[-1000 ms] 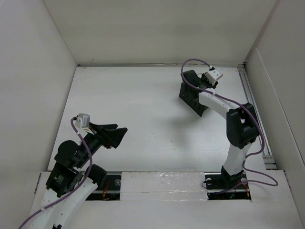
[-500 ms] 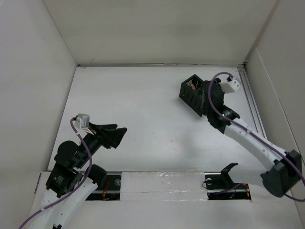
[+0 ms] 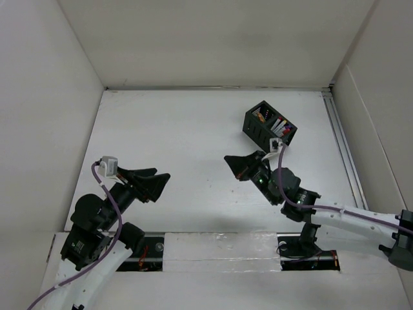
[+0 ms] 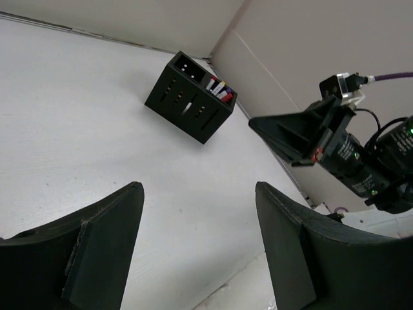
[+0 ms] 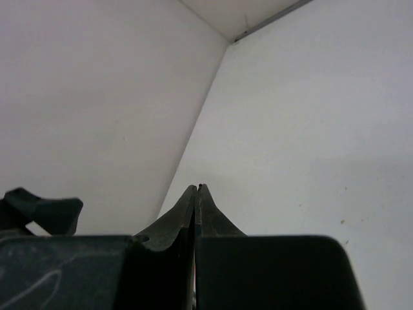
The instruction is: Organize the desk
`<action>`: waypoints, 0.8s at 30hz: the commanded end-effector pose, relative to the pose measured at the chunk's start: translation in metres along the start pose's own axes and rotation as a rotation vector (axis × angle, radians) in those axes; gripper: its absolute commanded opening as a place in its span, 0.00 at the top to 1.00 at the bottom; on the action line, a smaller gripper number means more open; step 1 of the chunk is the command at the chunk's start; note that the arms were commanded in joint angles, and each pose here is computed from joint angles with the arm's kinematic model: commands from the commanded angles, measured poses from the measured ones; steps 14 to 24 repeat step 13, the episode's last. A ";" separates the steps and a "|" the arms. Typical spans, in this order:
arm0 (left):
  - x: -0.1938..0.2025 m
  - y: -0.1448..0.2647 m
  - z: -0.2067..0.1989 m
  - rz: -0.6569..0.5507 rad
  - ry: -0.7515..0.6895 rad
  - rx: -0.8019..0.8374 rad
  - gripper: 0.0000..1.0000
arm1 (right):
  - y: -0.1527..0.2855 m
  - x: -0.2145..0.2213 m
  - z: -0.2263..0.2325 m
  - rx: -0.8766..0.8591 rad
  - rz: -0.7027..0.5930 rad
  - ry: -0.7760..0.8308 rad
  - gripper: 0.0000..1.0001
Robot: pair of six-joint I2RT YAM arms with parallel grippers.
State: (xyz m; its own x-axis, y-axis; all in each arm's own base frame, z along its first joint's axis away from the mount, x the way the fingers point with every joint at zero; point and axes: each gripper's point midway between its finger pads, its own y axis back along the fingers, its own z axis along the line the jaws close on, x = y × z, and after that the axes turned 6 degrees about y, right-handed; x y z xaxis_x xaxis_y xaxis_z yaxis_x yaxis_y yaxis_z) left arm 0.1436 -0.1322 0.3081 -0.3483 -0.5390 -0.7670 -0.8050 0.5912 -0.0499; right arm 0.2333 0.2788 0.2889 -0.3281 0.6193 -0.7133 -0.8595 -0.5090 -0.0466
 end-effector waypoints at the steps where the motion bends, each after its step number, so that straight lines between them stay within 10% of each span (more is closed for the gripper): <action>1: -0.012 0.003 -0.010 -0.047 -0.025 0.041 0.34 | 0.016 0.004 0.021 -0.060 -0.012 -0.051 1.00; 24: -0.009 0.004 -0.014 -0.040 -0.048 0.078 0.38 | 0.041 0.023 0.045 -0.100 0.056 -0.010 1.00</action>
